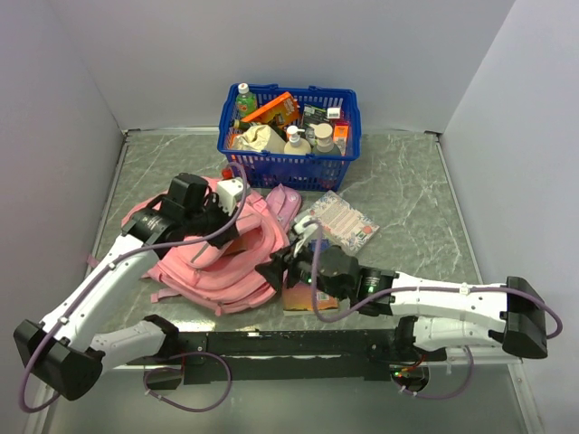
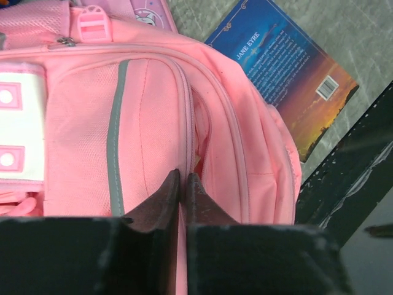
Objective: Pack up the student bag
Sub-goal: Adjust the student bag at the center of the board.
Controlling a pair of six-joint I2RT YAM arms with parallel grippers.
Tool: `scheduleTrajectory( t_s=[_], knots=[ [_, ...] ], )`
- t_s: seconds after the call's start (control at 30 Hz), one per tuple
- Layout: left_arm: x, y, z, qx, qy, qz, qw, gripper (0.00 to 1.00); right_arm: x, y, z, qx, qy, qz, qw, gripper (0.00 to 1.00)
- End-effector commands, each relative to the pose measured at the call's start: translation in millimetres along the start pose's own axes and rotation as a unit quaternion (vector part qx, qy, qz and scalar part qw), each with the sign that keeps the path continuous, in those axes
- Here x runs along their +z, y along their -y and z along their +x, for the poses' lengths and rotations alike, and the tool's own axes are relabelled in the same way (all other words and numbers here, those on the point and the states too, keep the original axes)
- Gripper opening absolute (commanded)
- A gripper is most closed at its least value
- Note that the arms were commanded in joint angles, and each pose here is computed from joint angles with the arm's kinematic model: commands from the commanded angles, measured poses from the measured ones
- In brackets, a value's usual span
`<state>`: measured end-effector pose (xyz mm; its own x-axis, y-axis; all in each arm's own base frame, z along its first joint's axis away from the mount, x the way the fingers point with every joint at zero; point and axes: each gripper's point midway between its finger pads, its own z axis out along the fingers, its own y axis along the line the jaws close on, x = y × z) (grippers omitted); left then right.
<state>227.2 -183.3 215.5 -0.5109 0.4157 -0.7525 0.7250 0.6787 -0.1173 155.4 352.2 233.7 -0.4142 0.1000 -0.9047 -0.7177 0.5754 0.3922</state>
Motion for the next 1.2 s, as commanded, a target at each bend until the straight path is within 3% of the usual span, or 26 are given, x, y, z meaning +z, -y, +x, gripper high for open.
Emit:
scheduleTrajectory(
  t_s=[0.0, 0.07, 0.23, 0.33, 0.47, 0.6, 0.9, 1.17],
  knots=[
    [-3.3, 10.9, -45.5, 0.018, 0.068, 0.031, 0.997, 0.16, 2.6, -9.7, 17.0, -0.060, -0.035, 0.022, 0.997, 0.60],
    [0.8, 9.5, -42.7, 0.019, 0.054, 0.033, 0.998, 0.25, 8.3, -20.7, 22.0, -0.077, -0.047, 0.010, 0.996, 0.60],
    [-15.1, -15.9, -49.0, 0.006, 0.056, 0.003, 0.998, 0.27, 31.4, -53.0, 36.1, -0.097, -0.079, -0.029, 0.992, 0.60],
    [-29.0, -32.3, -46.5, 0.000, 0.054, -0.015, 0.998, 0.34, 46.2, -68.1, 39.3, -0.109, -0.089, -0.046, 0.989, 0.61],
    [-47.9, -57.0, -28.2, 0.005, 0.030, -0.030, 0.999, 0.35, 63.0, -85.8, 35.1, -0.103, -0.110, -0.052, 0.987, 0.72],
    [-61.1, -79.5, 1.9, 0.028, 0.004, -0.042, 0.999, 0.34, 83.2, -87.5, 51.8, -0.099, -0.163, -0.018, 0.981, 0.85],
    [-84.5, -113.1, 15.6, -0.022, 0.035, -0.063, 0.997, 0.33, 103.0, -89.3, 86.3, -0.085, -0.247, 0.041, 0.964, 0.86],
    [-90.9, -122.3, 22.3, -0.033, 0.044, -0.079, 0.995, 0.33, 107.0, -76.1, 97.4, -0.081, -0.273, 0.127, 0.950, 0.84]
  ],
)
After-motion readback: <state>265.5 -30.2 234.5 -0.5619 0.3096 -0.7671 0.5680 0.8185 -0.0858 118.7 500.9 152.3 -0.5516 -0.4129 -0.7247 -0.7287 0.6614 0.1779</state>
